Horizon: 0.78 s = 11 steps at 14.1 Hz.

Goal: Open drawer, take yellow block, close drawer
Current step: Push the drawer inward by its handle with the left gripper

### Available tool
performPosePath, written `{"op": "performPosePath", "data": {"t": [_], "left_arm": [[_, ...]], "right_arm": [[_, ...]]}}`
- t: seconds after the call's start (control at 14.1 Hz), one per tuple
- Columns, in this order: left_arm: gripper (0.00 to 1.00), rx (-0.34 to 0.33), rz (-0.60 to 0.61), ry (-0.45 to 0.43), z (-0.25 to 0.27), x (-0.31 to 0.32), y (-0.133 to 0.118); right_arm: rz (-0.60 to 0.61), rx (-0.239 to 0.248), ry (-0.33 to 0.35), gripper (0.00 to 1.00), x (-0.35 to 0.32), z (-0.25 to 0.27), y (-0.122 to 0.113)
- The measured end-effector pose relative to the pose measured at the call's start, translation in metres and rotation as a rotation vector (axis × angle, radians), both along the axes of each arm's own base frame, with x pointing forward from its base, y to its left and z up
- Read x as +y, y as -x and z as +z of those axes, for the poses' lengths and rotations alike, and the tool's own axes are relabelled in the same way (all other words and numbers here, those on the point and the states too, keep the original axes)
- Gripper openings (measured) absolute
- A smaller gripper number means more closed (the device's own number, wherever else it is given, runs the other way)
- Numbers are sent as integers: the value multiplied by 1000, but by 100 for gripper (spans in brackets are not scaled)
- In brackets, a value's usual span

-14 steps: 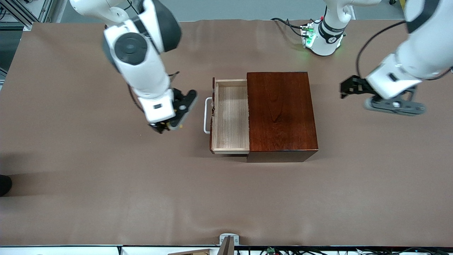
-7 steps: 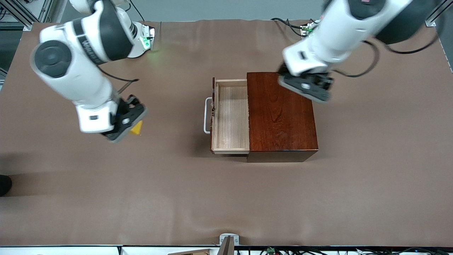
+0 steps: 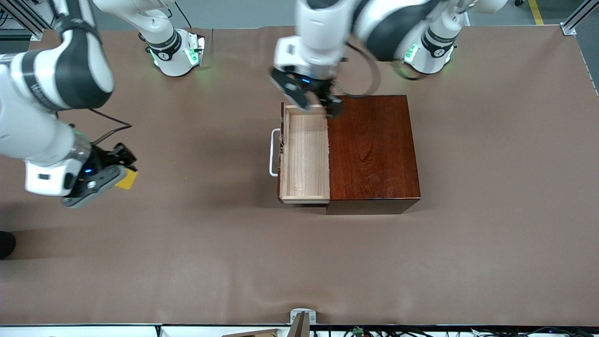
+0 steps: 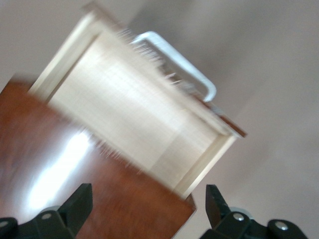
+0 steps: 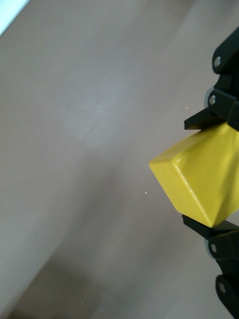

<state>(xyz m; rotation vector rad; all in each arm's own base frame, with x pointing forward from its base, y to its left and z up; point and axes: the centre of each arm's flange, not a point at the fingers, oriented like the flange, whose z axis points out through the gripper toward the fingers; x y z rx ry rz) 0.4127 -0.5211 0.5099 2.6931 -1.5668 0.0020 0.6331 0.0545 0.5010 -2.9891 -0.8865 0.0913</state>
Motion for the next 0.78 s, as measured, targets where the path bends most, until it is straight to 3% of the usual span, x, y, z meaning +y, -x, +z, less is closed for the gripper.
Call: {"op": "performPosePath", "data": {"t": [0.21,0.57,0.78], "left_arm": [[100,-43,-279,104,-43,-56,5],[100,-101,-411,244,-111,-93,-17],[100,-106,-435,245,-133,-93,-28]], "right_arm": [[-171,38,-20,73,-47,-31,-4],[-288,84,-7,73,-90,-95,-18],[-402,97,6,73,-113,-131,-26]]}}
